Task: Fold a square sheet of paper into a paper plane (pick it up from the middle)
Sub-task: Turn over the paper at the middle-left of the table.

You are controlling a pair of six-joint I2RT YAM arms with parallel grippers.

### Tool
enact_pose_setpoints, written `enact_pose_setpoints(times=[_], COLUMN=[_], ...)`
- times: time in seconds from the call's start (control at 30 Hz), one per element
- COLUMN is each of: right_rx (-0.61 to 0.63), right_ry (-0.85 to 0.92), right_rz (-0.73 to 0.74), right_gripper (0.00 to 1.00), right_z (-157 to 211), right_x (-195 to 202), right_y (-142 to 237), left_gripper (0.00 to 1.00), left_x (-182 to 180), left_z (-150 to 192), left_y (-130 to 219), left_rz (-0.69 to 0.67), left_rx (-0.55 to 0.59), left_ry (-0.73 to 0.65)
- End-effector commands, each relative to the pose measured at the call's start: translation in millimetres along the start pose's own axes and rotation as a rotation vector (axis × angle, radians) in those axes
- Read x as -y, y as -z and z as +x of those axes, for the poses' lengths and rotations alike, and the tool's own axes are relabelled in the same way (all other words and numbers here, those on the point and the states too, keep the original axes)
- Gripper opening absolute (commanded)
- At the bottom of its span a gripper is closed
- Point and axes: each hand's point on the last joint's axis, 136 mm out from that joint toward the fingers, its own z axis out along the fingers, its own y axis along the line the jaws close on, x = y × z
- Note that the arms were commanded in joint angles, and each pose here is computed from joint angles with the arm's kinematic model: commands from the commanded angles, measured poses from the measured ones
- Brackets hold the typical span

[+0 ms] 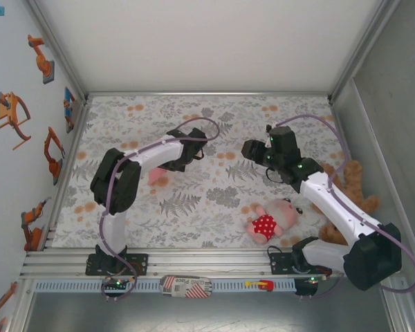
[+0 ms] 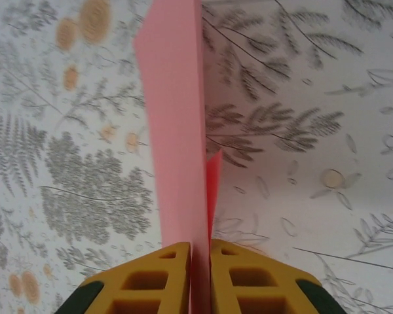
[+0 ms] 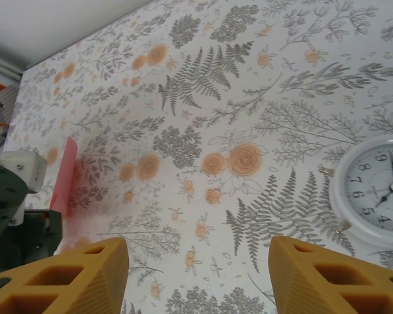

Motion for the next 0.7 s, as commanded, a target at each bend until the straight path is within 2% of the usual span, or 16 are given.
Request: enact_pose_setpoints(times=[0.0, 0.17, 0.37, 0.53, 0.67], right_rx=[0.023, -0.01, -0.061, -0.153, -0.222], right_ry=[0.028, 0.025, 0.019, 0.004, 0.038], right_rz=[0.05, 0.057, 0.049, -0.025, -0.074], right_gripper=[0.58, 0.57, 0.56, 0.51, 0.5], right_z=[0.0, 8.7, 18.0, 28.0, 38.7], right_x=[14.0, 18.2, 18.8, 3.2, -24.6], right_y=[4.8, -2.1, -14.5, -40.1, -72.6], left_gripper=[0.21, 0.39, 0.54, 0.62, 0.74], left_x=[27.3, 65.3, 82.0, 59.0, 11.1], left_z=[7.9, 6.5, -8.2, -25.7, -30.9], left_y=[6.6, 12.2, 35.9, 51.6, 48.3], left_rz=[0.11, 0.309, 0.566, 0.771, 0.78], left_rx=[-0.055, -0.087, -0.07, -0.034, 0.014], left_ry=[0.028, 0.089, 0.189, 0.359, 0.499])
